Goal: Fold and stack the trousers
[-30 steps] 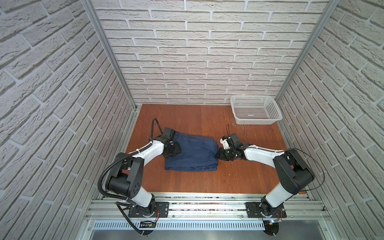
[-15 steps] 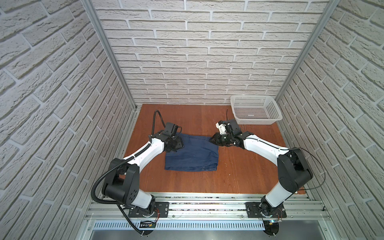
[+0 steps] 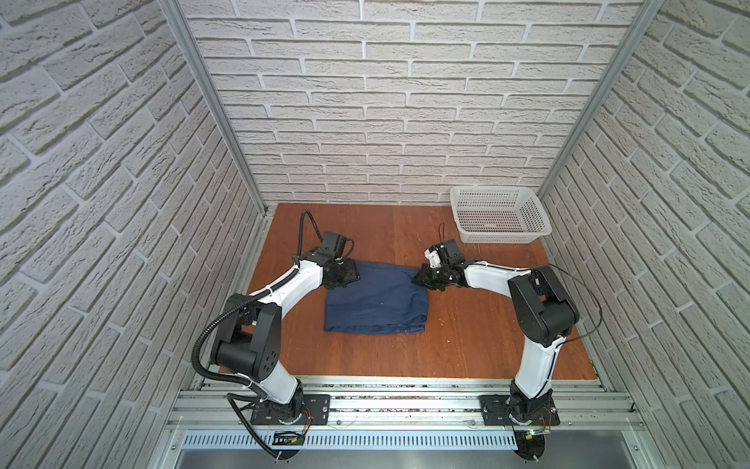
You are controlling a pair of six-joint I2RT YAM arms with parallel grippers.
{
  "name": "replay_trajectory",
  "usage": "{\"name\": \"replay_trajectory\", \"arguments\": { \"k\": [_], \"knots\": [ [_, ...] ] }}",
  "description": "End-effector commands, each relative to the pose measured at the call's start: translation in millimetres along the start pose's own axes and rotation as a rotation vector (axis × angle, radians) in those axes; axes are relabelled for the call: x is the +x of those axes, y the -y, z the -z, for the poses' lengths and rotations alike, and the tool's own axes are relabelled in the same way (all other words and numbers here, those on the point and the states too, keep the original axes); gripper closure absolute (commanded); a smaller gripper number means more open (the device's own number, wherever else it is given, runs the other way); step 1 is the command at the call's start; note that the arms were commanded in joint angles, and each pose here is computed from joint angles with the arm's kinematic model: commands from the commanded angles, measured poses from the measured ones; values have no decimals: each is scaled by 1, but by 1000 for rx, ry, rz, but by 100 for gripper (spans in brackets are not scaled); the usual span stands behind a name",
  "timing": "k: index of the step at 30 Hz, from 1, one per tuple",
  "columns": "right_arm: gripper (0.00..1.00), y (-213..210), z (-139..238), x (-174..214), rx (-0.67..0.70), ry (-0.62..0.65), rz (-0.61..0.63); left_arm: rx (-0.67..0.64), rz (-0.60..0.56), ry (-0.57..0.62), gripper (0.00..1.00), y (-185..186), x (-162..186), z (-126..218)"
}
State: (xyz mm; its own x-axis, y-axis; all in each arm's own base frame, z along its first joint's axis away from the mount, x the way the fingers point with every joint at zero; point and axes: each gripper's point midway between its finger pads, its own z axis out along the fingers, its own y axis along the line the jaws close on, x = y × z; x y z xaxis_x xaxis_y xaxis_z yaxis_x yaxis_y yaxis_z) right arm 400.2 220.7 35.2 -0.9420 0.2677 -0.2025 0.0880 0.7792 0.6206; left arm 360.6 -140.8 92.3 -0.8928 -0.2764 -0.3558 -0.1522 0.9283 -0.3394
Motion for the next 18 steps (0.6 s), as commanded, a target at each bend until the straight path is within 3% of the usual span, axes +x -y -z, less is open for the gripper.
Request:
{"name": "replay_trajectory", "arguments": {
  "k": [1, 8, 11, 15, 18],
  "knots": [
    [80, 13, -5, 4, 28, -8, -25, -6, -18, -3, 34, -4, 3, -4],
    [76, -24, 42, 2, -8, 41, 75, -52, -62, 37, 32, -1, 4, 20],
    [75, -42, 70, 5, -34, 70, 140, -129, -116, 67, 2, 6, 8, 39],
    [74, -66, 107, 17, -94, 139, 238, -240, -191, 105, 2, 20, 20, 57],
    [73, -68, 128, 28, -39, 193, 324, -321, -212, 108, 2, 25, 36, 60]
  ]
}}
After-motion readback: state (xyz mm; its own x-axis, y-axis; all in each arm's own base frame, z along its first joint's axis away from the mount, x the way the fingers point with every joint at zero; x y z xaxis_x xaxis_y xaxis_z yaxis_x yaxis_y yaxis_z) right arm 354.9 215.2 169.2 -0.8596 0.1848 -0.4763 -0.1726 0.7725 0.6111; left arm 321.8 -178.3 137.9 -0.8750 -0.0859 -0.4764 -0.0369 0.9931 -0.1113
